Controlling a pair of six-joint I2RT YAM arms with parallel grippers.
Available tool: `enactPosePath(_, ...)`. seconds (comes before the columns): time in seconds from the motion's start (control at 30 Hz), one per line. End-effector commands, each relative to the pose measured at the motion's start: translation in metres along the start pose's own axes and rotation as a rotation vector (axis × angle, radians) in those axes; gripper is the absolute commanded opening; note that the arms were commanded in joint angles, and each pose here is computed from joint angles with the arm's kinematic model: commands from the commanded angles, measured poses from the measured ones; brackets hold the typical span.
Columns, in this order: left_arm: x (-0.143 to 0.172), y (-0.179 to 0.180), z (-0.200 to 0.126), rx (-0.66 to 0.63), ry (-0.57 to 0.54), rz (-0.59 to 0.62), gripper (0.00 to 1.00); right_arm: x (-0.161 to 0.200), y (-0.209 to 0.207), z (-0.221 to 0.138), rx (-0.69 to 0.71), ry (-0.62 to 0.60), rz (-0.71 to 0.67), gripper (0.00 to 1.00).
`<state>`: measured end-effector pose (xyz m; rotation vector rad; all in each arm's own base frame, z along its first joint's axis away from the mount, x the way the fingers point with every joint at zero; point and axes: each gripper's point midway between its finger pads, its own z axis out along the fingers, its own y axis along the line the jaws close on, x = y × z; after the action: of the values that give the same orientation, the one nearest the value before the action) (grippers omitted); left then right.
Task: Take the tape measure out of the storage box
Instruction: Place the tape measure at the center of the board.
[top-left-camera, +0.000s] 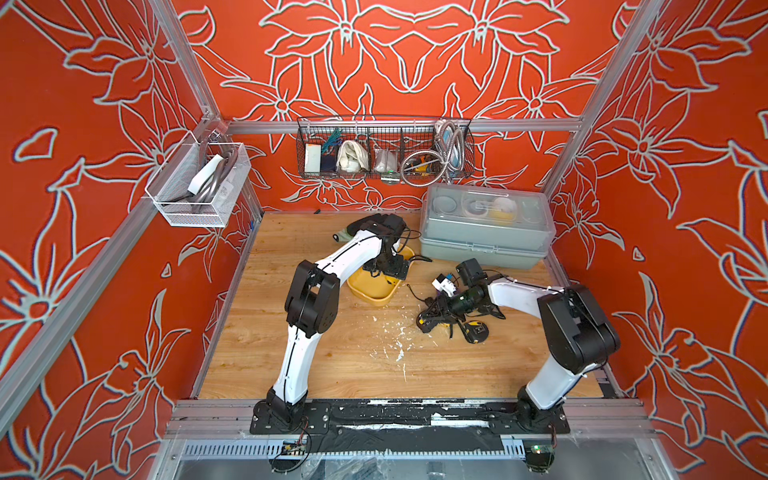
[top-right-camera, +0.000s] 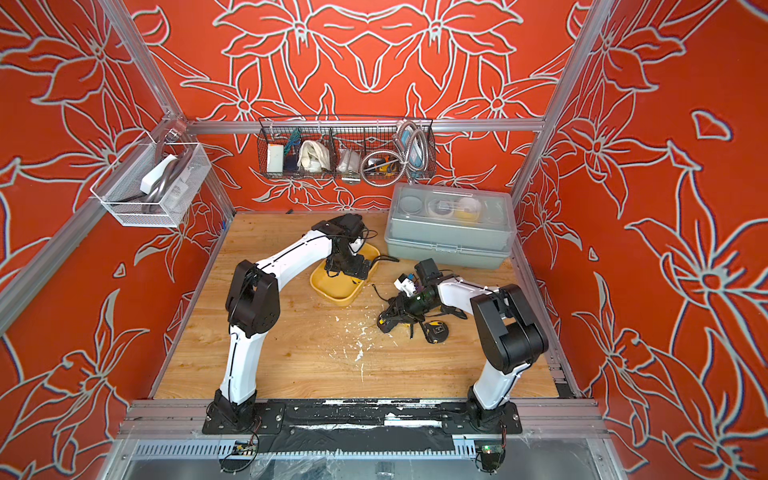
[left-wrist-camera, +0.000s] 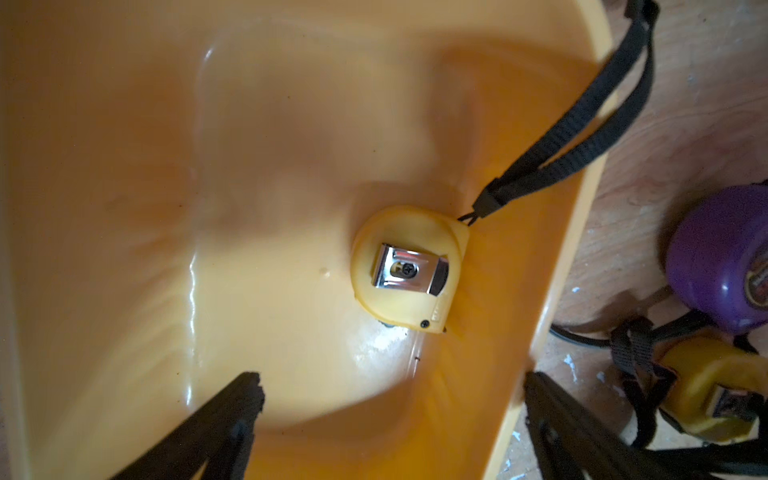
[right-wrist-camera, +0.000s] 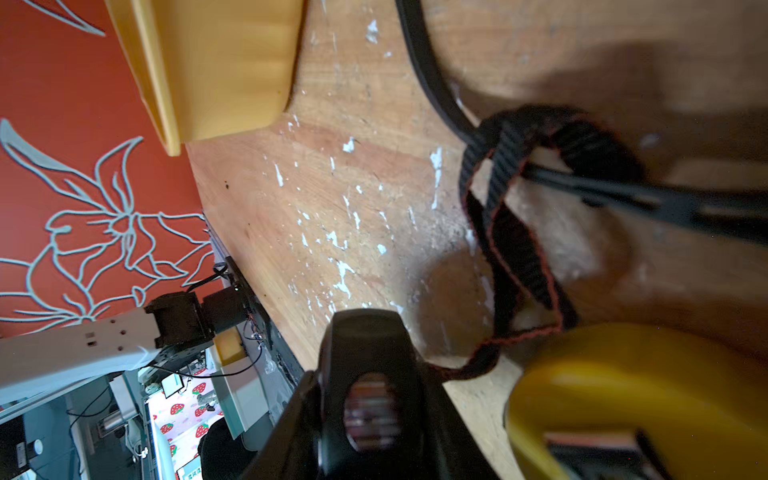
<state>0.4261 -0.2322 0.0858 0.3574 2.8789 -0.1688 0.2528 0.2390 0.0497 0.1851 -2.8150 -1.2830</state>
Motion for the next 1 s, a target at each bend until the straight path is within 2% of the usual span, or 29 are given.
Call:
enactPosePath(0.0, 0.005, 0.01, 0.017, -0.061, 0.035, -0.032, 1.0, -0.008, -0.01, 0.006, 0.028, -0.026, -0.03, 0.26)
enactPosePath(0.07, 0.006, 0.018, 0.016, -0.088, 0.037, -0.074, 1.0, -0.008, -0.01, 0.008, 0.018, -0.019, -0.029, 0.26)
enactPosePath(0.13, 0.004, 0.017, 0.009, -0.05, 0.012, -0.107, 1.0, -0.008, -0.009, 0.009, 0.005, -0.022, -0.031, 0.26)
enactPosePath(0.33, -0.013, 0.015, -0.034, 0.041, -0.107, -0.183, 1.0, -0.002, -0.017, 0.009, 0.046, -0.009, -0.043, 0.28)
enactPosePath(0.5, -0.025, 0.022, -0.045, 0.038, -0.13, -0.238, 1.0, 0.0, -0.023, 0.011, 0.079, 0.002, -0.052, 0.37)
enactPosePath(0.67, -0.024, 0.024, -0.023, 0.011, -0.044, -0.268, 1.0, -0.004, -0.022, 0.007, 0.096, -0.016, -0.078, 0.66)
enactPosePath(0.9, -0.011, 0.028, 0.012, -0.038, 0.083, -0.328, 1.0, -0.012, -0.007, -0.005, 0.102, -0.033, -0.14, 0.89)
enactPosePath(0.97, -0.005, 0.027, 0.016, -0.046, 0.1, -0.341, 1.0, -0.015, -0.001, -0.011, 0.1, -0.049, -0.159, 1.0)
